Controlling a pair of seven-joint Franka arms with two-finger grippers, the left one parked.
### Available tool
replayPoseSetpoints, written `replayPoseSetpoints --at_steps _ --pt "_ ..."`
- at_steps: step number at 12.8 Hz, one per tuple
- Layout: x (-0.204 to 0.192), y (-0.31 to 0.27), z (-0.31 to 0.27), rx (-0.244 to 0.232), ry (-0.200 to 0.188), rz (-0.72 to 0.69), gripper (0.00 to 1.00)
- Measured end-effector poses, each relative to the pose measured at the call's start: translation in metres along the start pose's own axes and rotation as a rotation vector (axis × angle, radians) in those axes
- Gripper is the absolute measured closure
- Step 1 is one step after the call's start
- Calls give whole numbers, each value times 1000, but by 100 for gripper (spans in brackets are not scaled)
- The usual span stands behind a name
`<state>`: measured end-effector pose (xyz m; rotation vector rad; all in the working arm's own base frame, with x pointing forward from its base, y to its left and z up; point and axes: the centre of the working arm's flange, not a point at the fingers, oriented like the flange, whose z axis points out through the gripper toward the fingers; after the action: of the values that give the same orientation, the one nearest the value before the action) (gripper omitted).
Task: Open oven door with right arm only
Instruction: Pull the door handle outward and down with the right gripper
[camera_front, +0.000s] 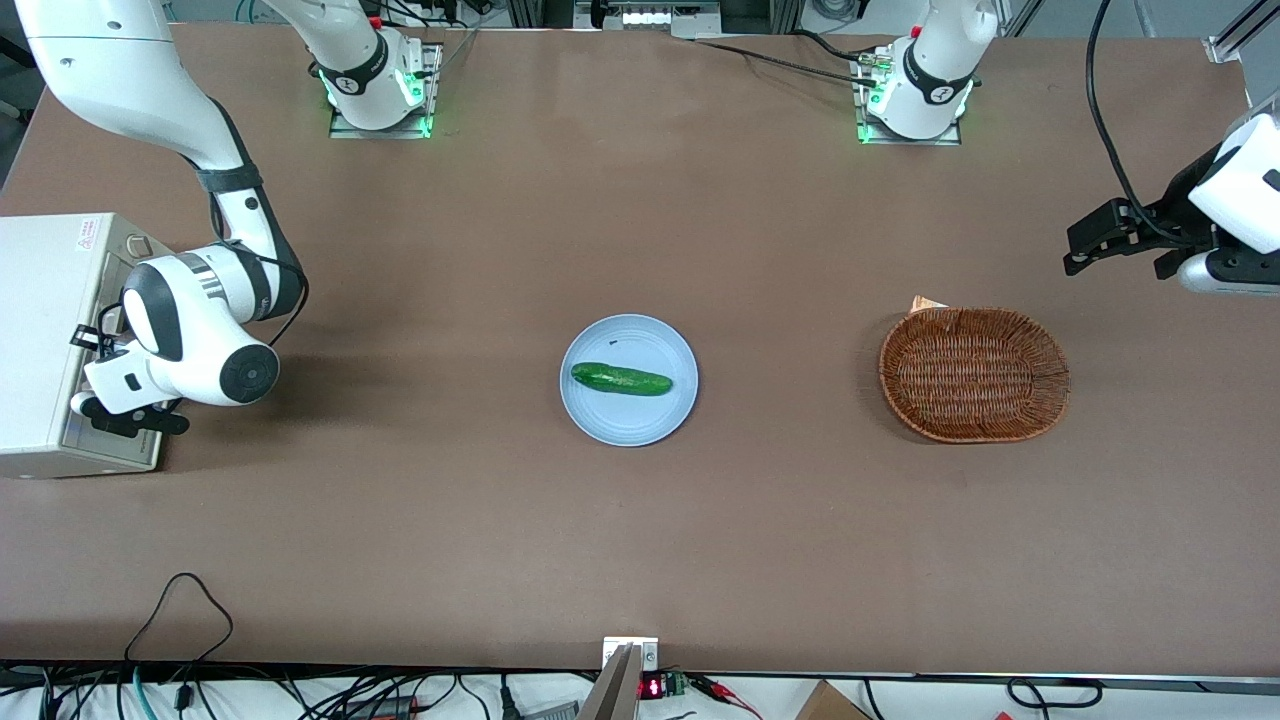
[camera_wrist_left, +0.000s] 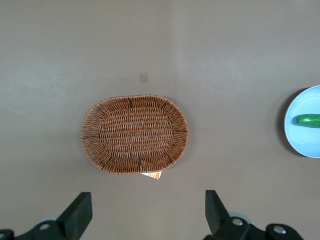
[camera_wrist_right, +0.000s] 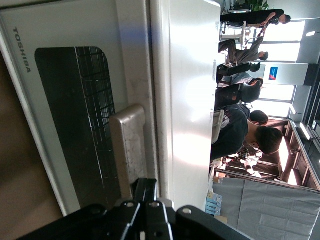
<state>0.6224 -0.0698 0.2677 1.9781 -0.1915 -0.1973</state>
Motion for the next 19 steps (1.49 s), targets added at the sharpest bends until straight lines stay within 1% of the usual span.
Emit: replayPoseSetpoints --at_steps 3,4,7,9,13,16,19 --pt "0 -1 -1 1 1 -1 98" --pt "-1 -2 -3 8 -2 -1 98" --pt "-5 -10 -23 61 -16 2 98" --pt "-8 -18 -33 84 -18 -4 98" --pt "-15 -40 -51 147 -19 -26 98" --pt "-22 -76 -62 155 -7 -69 98" --pt "-23 -97 -64 166 -13 -66 98"
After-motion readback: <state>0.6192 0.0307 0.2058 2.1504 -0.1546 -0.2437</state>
